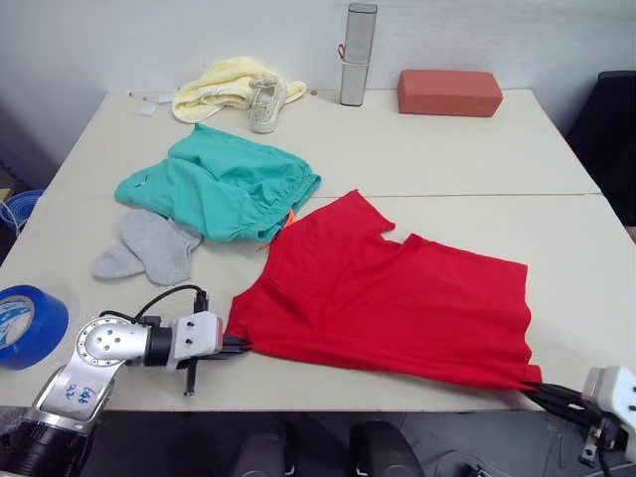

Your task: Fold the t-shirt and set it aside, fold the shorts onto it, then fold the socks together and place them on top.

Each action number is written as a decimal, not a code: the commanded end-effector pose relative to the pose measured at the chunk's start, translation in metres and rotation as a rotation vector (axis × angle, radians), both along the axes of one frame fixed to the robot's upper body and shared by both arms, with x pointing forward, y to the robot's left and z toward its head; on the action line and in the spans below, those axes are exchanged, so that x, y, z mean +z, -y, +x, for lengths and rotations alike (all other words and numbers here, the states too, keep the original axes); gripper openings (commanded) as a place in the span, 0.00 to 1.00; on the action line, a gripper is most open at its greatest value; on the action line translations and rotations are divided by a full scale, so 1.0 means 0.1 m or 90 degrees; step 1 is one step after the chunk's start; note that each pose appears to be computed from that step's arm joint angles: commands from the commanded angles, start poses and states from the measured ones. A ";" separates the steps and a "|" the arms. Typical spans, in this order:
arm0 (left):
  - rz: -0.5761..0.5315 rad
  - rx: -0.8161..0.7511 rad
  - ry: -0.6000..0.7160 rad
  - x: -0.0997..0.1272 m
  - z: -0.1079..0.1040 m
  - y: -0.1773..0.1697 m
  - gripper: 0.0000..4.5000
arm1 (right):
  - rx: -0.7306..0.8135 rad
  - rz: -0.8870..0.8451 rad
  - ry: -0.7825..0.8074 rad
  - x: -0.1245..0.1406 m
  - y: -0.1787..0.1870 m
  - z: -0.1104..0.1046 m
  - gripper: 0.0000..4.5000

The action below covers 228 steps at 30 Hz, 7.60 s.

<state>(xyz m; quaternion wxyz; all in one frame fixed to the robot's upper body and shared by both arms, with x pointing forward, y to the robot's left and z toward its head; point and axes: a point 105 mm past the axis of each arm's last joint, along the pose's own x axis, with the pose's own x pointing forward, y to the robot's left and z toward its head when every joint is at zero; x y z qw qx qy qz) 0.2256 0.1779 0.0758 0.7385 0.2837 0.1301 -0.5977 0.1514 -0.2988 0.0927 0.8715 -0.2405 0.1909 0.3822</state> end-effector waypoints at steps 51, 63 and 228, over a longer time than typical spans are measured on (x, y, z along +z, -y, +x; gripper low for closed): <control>-0.223 0.175 -0.142 0.90 1.19 0.48 0.99 | -0.203 0.216 0.043 0.48 0.27 1.32 1.00; -0.226 0.222 -0.095 0.77 1.89 0.92 0.99 | -0.222 0.181 0.019 0.46 0.40 1.64 1.00; -0.370 0.177 -0.212 0.74 1.71 0.93 0.00 | 0.027 0.051 -0.082 0.35 0.37 1.27 0.39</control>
